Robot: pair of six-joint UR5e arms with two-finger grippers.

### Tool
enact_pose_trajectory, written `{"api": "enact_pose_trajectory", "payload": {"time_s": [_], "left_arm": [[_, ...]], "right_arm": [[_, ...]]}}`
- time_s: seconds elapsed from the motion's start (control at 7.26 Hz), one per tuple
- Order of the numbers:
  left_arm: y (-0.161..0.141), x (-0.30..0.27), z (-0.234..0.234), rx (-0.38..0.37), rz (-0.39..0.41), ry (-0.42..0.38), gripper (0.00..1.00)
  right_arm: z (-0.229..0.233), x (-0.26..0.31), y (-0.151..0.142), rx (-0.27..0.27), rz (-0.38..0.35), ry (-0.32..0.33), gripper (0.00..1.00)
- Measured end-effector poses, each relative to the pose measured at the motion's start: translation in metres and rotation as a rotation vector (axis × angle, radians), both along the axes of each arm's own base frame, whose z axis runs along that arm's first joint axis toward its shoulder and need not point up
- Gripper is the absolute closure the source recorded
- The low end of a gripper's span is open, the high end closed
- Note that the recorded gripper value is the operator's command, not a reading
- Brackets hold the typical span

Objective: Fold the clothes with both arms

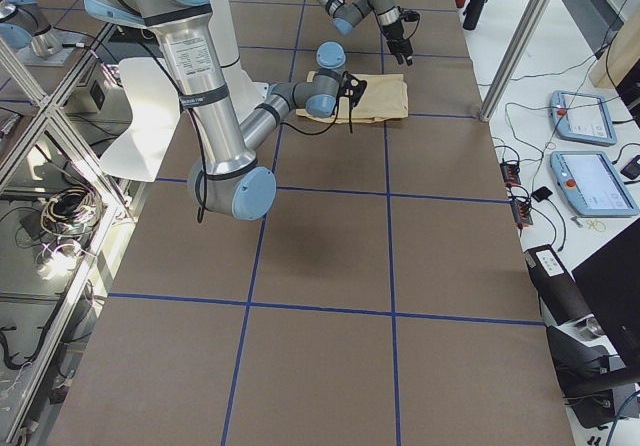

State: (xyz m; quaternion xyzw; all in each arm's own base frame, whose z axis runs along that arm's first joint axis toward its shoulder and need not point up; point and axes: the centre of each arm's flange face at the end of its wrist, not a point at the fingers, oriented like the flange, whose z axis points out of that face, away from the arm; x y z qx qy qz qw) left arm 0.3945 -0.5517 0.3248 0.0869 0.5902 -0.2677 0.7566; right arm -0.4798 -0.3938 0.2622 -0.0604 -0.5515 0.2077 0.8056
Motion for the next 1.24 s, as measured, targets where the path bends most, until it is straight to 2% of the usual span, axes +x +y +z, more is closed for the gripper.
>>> {"api": "enact_pose_trajectory", "payload": {"time_s": [0.28,0.41,0.69,0.83,1.1,1.24], "left_arm": [[0.077,-0.017,0.001,-0.057,0.032,0.078,0.00],[0.121,-0.002,-0.001,-0.107,0.034,0.117,0.00],[0.202,0.049,0.009,-0.212,0.032,0.140,0.00],[0.228,0.067,0.018,-0.252,0.042,0.125,0.00],[0.254,0.084,0.028,-0.291,0.066,0.081,0.03],[0.260,0.089,0.028,-0.297,0.076,0.071,0.28]], "right_arm": [[0.001,-0.008,0.008,0.020,-0.001,0.018,0.00],[0.001,-0.011,0.011,0.027,-0.003,0.021,0.00],[0.000,-0.013,0.014,0.032,-0.005,0.020,0.00],[-0.001,-0.013,0.015,0.033,-0.006,0.018,0.00],[-0.003,-0.012,0.016,0.035,-0.009,0.014,0.00],[-0.003,-0.012,0.015,0.035,-0.009,0.014,0.00]]}}
